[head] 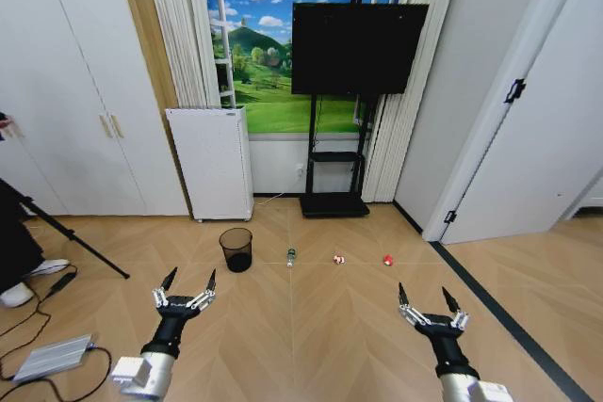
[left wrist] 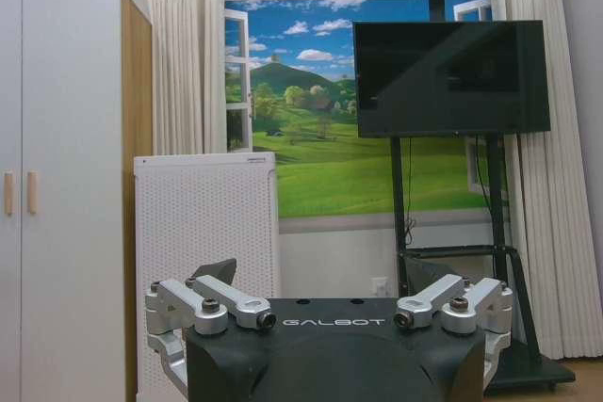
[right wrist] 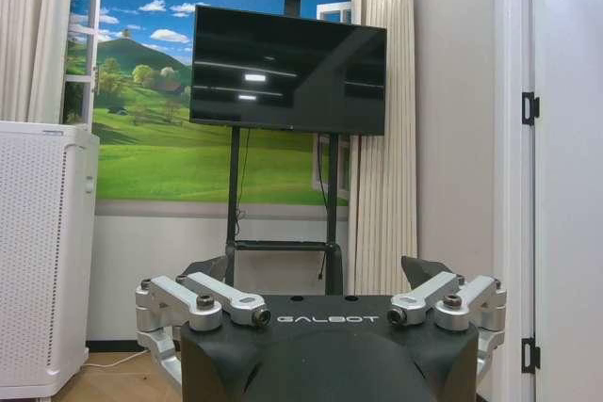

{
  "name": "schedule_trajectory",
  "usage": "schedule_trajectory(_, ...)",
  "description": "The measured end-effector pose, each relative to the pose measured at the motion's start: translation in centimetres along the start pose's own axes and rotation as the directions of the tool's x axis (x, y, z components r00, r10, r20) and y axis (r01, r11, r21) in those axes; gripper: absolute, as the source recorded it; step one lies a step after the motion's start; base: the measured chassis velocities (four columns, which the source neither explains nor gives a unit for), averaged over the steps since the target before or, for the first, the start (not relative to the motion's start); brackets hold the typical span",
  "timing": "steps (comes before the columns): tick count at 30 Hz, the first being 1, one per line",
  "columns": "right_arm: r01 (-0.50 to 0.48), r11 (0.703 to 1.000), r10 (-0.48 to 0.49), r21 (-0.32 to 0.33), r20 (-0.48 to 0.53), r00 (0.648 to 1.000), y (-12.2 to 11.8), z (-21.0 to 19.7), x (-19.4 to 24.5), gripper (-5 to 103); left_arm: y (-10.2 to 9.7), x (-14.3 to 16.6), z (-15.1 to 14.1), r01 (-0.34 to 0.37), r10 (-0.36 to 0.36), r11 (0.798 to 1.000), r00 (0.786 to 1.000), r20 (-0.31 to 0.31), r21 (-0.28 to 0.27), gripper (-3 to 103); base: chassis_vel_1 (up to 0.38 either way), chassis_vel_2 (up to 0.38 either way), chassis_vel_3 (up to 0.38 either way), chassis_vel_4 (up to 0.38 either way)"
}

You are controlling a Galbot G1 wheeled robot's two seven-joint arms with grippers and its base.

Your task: Pick up the trash bin and place the garbage on the floor into it.

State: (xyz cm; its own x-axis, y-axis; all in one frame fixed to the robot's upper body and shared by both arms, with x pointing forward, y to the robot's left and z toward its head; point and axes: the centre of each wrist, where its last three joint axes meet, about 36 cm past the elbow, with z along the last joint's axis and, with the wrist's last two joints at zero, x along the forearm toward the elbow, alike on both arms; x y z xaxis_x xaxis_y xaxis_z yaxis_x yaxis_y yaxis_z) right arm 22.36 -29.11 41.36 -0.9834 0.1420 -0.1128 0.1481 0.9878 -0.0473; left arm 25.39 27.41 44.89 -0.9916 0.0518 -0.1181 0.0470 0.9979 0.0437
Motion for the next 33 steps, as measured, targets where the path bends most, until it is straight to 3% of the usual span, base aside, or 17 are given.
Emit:
schedule_trajectory(12,0.069,0.998,-0.069,0.009,0.000,0.998,-1.3,0.5,0.1,100,0.1,0.2,0.4,0.001,-0.001,1.000,1.000,-0.002,0.000,98,0.099,-0.103,-0.100,0.104)
schedule_trajectory(33,0.067,0.998,-0.067,-0.007,-0.003,0.998,-1.4,1.4,0.3,100,0.2,0.2,0.6,-0.001,0.001,1.000,1.000,-0.004,-0.003,98,-0.140,0.137,0.150,-0.140)
